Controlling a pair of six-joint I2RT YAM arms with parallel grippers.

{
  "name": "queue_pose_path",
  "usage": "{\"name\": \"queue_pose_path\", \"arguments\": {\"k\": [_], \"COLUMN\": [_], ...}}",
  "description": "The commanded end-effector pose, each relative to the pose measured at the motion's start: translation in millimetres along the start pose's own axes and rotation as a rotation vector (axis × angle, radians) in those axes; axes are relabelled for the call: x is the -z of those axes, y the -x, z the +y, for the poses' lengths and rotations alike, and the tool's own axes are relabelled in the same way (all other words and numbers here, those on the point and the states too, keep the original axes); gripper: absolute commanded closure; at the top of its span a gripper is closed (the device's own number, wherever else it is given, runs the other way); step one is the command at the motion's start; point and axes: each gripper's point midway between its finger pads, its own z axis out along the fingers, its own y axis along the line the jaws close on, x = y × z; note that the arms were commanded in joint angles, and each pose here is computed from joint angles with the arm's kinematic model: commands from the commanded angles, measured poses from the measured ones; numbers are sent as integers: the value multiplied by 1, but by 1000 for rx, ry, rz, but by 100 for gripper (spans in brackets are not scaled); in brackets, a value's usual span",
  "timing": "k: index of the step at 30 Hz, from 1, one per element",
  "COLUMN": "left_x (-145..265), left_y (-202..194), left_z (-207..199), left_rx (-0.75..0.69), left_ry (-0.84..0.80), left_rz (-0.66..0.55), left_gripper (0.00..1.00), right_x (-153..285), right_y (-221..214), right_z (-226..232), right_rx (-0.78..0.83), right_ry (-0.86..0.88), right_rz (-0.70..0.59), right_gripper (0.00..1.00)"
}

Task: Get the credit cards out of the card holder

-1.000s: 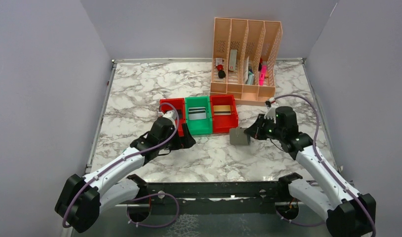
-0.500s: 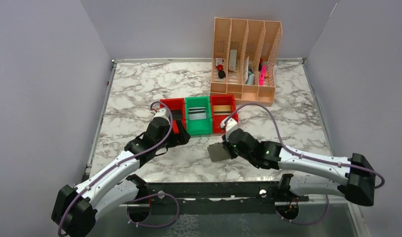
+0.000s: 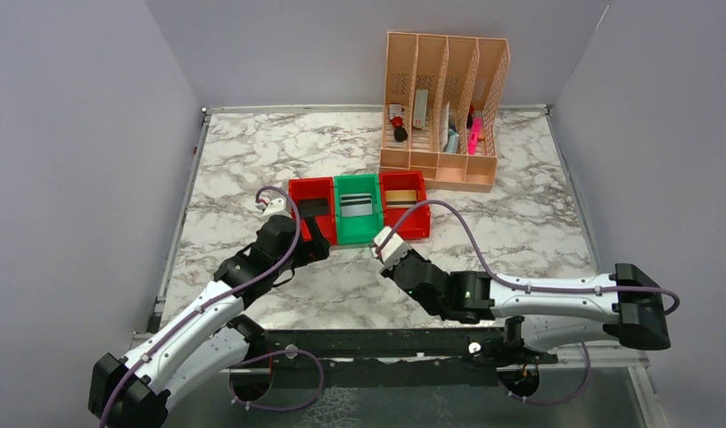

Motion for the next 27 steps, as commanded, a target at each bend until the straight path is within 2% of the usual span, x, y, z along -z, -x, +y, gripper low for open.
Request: {"name": "queue_pose_path", "arguments": {"k": [1,8,14,22,27], "left_x": [5,5,6,7,8], "left_y": [13,12,7,4,3], "left_z": [0,-6,-6,-5,-8], "left_rx": [-1,4,23,54,58], "left_ry": [17,2,-13,-19,-32], "left_rz": [-40,-22,-7,-10,3], "left_gripper": [1,1,1,1,1], "right_x": [3,2,10,15,16], "right_y": [17,-37,-50,-47,-51], "right_z": [2,77,122,145,153], "right_rx": [52,183,98,12,-9], "right_ry": [-28,228,388,473,493], "right_rz": [-61,90,175,216,247], "right_gripper": [99,97,93,90,77]}}
